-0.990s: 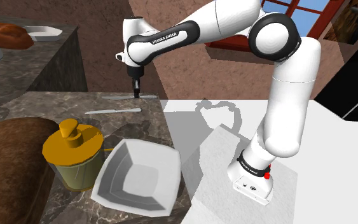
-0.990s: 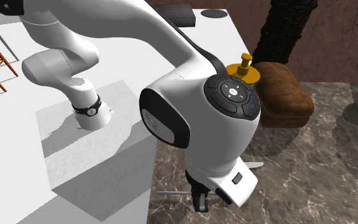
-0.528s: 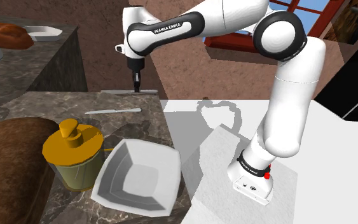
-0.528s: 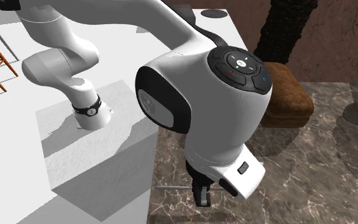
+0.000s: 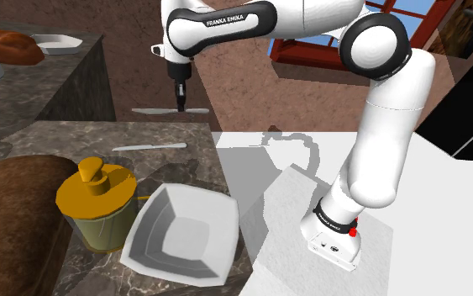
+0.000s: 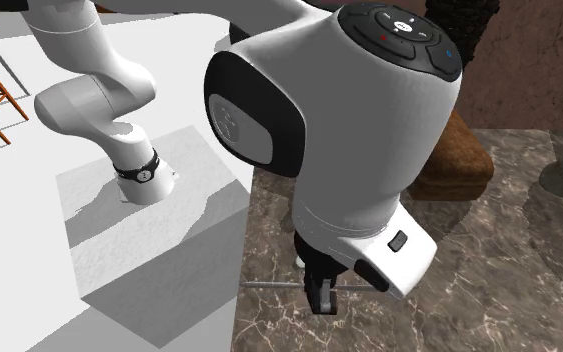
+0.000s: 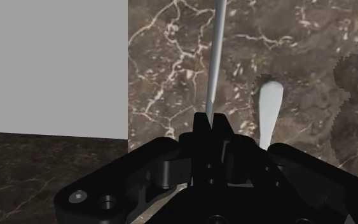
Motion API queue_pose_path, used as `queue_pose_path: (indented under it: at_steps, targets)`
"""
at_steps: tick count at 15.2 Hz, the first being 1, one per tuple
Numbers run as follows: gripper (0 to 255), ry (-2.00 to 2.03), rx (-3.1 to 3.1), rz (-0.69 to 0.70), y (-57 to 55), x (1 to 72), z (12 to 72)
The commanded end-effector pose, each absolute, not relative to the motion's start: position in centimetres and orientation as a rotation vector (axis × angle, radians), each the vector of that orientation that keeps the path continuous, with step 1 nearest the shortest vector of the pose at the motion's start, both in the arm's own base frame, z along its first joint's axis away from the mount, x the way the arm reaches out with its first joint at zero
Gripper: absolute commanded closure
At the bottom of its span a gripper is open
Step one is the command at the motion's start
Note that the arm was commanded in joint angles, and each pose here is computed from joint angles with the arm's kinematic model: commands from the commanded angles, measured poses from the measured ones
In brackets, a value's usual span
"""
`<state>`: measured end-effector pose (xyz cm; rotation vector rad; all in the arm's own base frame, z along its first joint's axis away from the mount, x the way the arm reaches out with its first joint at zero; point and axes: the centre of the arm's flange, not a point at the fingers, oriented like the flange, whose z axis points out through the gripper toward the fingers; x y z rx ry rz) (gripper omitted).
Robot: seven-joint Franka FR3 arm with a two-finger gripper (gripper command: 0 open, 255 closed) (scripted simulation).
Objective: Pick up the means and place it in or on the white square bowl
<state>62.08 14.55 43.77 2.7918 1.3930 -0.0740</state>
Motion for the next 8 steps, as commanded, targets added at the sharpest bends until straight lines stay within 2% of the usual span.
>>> queue_pose_path:
  at_steps: [1, 8]
  targets:
    - [255, 1.393, 2.792, -0.075, 14.5, 62.1, 44.8]
    - [255, 1.393, 2.792, -0.075, 14.5, 62.1, 48.5]
